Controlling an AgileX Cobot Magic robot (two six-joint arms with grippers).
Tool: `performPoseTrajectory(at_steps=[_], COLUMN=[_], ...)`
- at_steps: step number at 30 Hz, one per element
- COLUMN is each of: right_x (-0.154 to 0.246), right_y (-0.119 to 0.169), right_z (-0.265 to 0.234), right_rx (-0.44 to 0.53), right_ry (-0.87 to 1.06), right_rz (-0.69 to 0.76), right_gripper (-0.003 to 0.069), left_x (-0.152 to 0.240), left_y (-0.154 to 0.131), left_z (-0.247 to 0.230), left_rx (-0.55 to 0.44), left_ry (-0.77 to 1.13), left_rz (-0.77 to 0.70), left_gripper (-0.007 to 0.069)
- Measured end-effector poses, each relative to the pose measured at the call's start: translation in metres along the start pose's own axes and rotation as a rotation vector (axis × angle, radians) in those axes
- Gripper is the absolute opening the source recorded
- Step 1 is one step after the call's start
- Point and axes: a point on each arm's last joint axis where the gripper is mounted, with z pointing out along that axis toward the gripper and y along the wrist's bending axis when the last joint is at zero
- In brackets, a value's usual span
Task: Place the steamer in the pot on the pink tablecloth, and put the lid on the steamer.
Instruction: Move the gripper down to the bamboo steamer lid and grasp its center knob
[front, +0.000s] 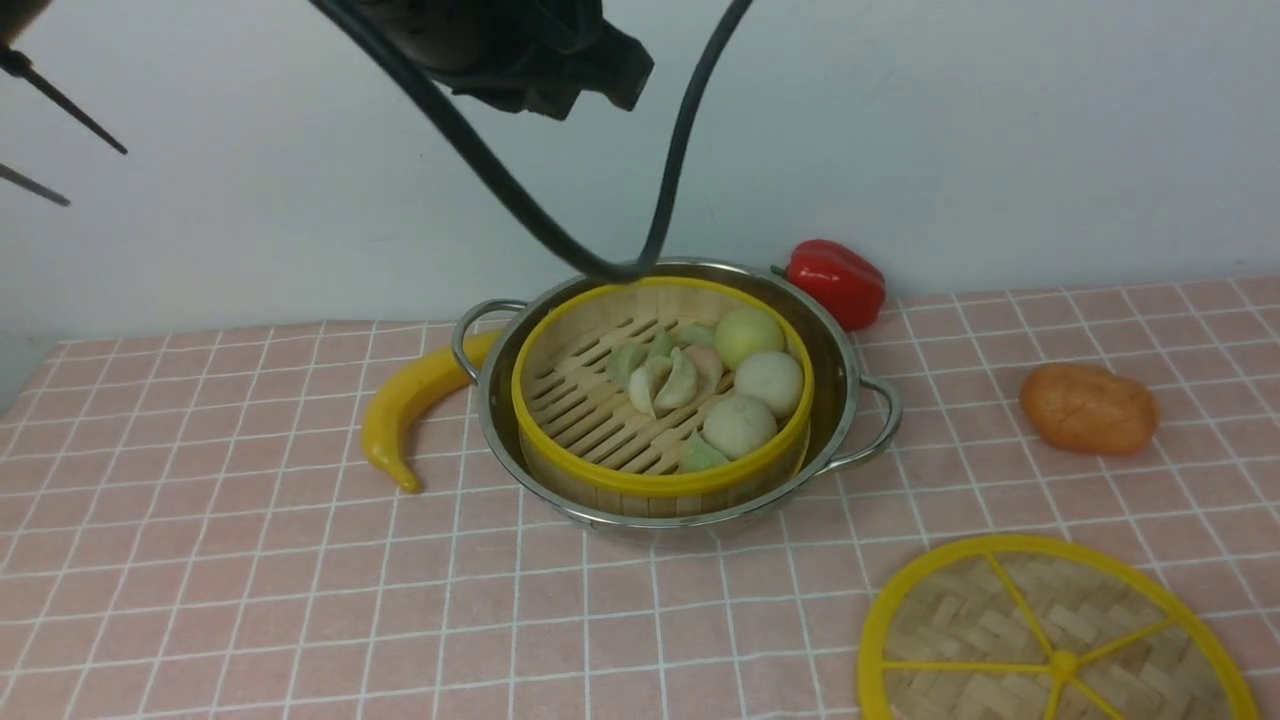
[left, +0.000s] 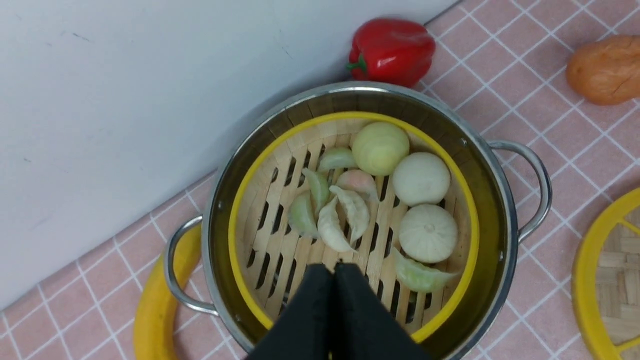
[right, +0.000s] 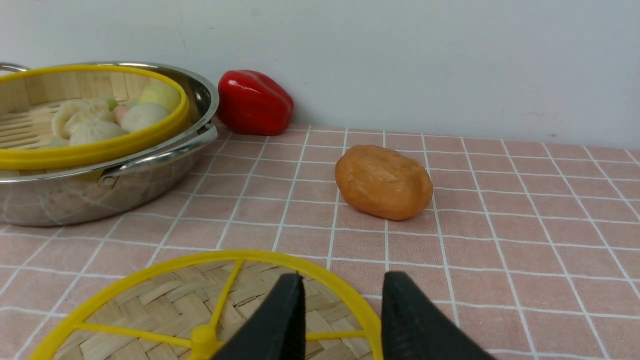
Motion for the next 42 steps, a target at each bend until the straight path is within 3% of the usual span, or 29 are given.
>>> performPoseTrajectory(at_steps=[3, 7, 10, 11, 14, 17, 20, 26, 31, 42], right_x=[0.0, 0.0, 0.0, 0.0, 0.0, 0.0, 0.0, 0.0, 0.0, 0.0], right_y=[0.0, 0.0, 0.0, 0.0, 0.0, 0.0, 0.0, 0.0, 0.0, 0.0], right_z=[0.0, 0.0, 0.0, 0.0, 0.0, 0.0, 0.0, 0.0, 0.0, 0.0], right_rx=[0.0, 0.0, 0.0, 0.0, 0.0, 0.0, 0.0, 0.0, 0.0, 0.0], right_ry=[0.0, 0.0, 0.0, 0.0, 0.0, 0.0, 0.0, 0.0, 0.0, 0.0], right_rz=[0.0, 0.0, 0.0, 0.0, 0.0, 0.0, 0.0, 0.0, 0.0, 0.0], right_gripper=[0.0242, 0.0242, 0.0242, 0.0242, 0.0242, 0.0242, 0.0242, 0.0242, 0.0242, 0.0242], left_x=[0.007, 0.049, 0.08, 0.113, 0.156, 0.231, 0.285, 0.354, 0.391, 0.404], left_y=[-0.001, 0.005, 0.012, 0.024, 0.032, 0.039, 0.033, 0.008, -0.013, -0.028], left_z=[-0.008, -0.046, -0.058, -0.063, -0.063, -0.06, -0.052, -0.033, -0.025, -0.039], left_rx=[-0.005, -0.049, -0.083, -0.131, -0.179, -0.291, -0.369, -0.454, -0.501, -0.541], left_ry=[-0.061, -0.237, -0.268, -0.266, -0.23, -0.176, -0.159, -0.229, -0.339, -0.445], left_rz=[0.005, 0.009, -0.021, -0.079, -0.162, -0.305, -0.387, -0.421, -0.374, -0.342], left_gripper=[0.0, 0.001, 0.0012, 0.0012, 0.0012, 0.0022, 0.0022, 0.0022, 0.0023, 0.0052])
